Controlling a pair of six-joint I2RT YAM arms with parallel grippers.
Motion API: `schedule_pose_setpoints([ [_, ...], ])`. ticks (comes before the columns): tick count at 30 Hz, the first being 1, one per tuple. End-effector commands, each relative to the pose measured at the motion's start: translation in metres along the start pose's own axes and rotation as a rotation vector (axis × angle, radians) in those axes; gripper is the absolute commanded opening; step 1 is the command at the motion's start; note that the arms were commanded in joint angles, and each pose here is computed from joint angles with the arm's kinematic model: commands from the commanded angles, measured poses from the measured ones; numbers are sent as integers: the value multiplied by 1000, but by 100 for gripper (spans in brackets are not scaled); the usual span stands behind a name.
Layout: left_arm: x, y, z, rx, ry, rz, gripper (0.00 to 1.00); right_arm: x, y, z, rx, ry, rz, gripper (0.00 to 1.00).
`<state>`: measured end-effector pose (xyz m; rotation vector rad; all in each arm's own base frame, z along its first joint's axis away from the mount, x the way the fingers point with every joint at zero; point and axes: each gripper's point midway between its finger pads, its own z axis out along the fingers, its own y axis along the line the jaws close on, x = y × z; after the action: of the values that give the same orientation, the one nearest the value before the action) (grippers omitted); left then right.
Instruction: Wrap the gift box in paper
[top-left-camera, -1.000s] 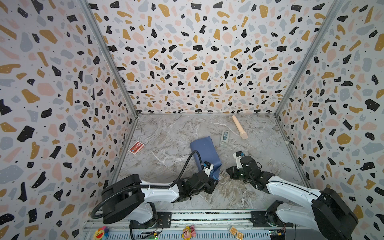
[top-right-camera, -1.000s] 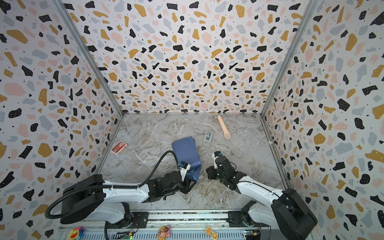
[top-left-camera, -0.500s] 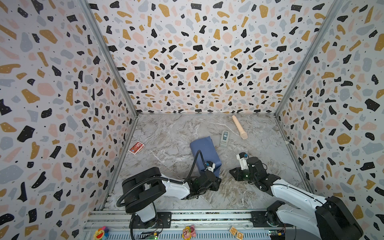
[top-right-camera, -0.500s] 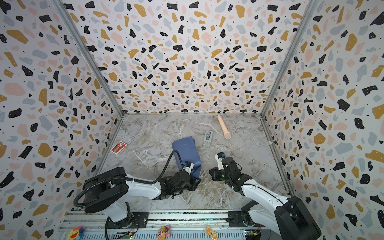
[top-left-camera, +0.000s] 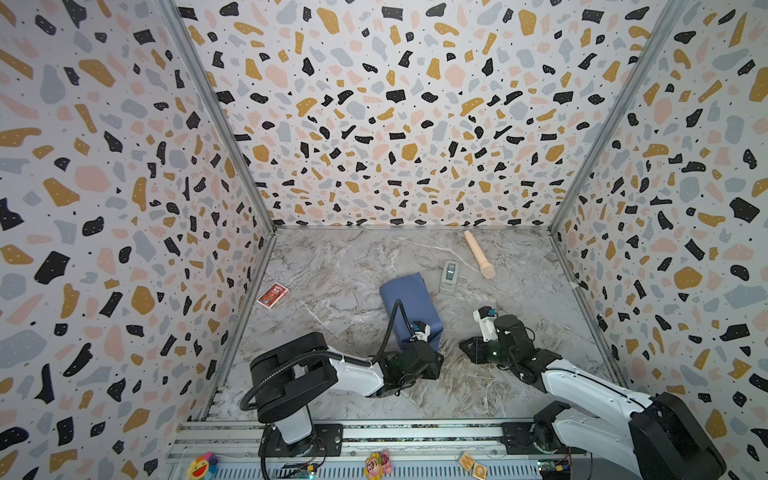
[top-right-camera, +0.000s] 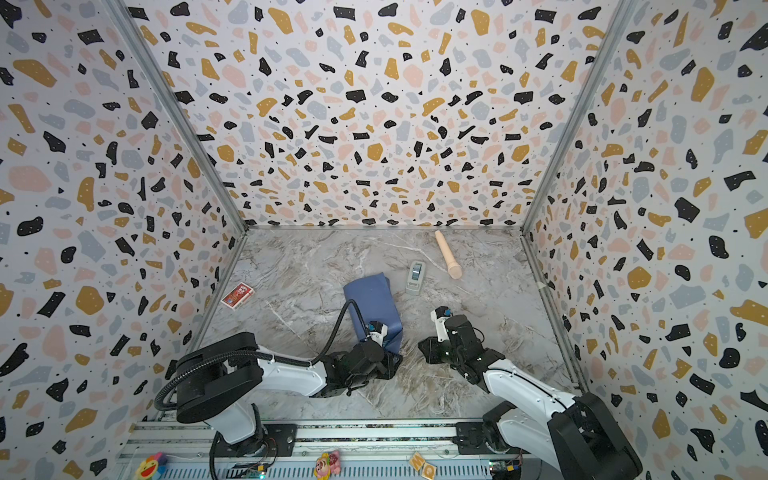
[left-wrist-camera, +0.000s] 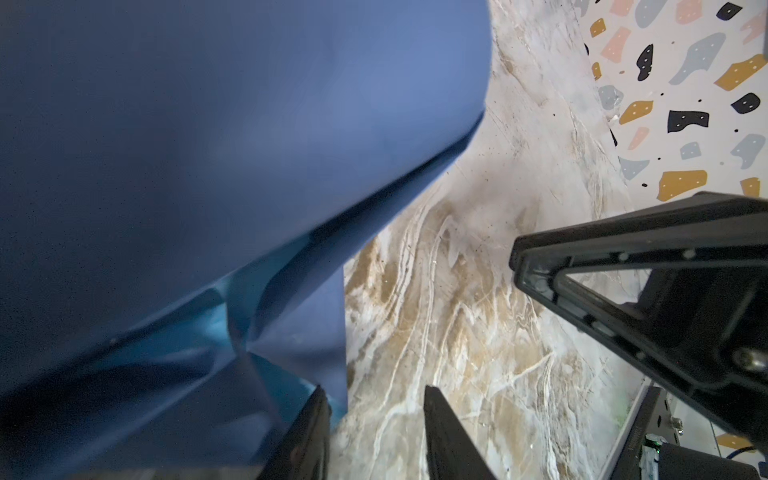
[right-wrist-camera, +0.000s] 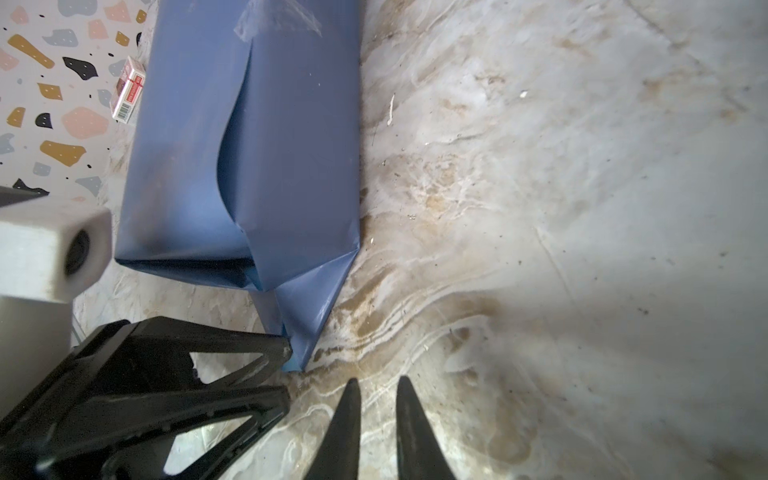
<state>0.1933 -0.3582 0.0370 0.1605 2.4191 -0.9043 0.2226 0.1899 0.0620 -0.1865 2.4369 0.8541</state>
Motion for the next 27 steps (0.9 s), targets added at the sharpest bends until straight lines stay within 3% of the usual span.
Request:
schedule_pose_setpoints([
  [1, -1, 1, -2, -2, -16, -24, 39, 1, 0, -1, -6, -2, -10, 18],
  [12, 2, 4, 7, -12, -14, -52, 40, 4, -1, -2, -7, 0, 0, 19],
  [27, -18, 2, 9, 4, -130, -139, 34, 9, -4, -1, -2, 9, 3, 19],
])
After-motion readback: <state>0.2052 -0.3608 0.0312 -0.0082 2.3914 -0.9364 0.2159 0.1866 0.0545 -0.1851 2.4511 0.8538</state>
